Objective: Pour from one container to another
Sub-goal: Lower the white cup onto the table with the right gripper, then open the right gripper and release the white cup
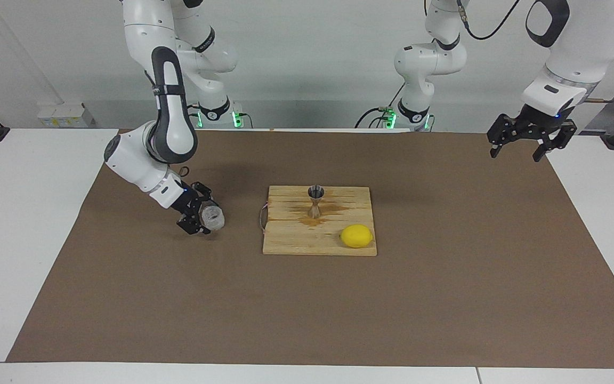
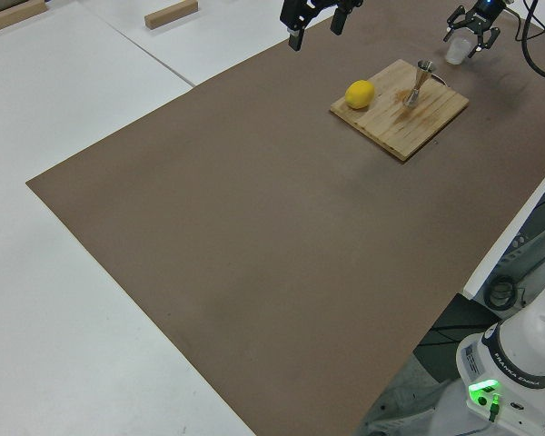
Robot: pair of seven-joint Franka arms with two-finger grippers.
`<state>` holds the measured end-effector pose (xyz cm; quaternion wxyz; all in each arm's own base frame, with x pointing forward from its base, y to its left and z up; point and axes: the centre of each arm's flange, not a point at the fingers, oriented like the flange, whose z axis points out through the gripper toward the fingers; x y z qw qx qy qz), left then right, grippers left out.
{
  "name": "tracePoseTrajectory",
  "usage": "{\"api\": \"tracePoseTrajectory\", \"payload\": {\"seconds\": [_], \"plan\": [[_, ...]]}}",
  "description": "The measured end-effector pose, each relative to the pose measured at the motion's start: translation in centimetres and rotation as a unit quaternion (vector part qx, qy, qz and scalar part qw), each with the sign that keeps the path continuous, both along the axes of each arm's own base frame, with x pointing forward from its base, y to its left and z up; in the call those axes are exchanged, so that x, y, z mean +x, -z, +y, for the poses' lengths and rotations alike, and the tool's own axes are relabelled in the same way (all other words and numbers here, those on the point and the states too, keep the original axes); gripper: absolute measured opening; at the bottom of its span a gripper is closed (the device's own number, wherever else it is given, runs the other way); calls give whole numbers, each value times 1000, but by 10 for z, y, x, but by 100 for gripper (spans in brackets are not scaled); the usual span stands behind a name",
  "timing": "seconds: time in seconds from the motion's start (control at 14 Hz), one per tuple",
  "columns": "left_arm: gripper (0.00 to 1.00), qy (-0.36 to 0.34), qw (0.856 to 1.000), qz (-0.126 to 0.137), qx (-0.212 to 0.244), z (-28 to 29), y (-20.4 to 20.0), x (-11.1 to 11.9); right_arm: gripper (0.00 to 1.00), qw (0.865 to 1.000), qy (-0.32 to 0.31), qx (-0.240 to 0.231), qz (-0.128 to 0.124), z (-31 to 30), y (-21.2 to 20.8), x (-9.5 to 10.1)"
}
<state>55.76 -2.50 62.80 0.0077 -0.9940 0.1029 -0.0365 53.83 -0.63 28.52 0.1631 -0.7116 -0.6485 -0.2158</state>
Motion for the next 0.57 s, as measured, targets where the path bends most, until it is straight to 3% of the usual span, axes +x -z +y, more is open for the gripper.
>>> {"api": "tracePoseTrajectory", "payload": {"seconds": [0.57], "plan": [[100, 0, 1000, -2, 0, 0, -2, 0, 100, 999, 8, -25, -27, -14, -44, 2]]}}
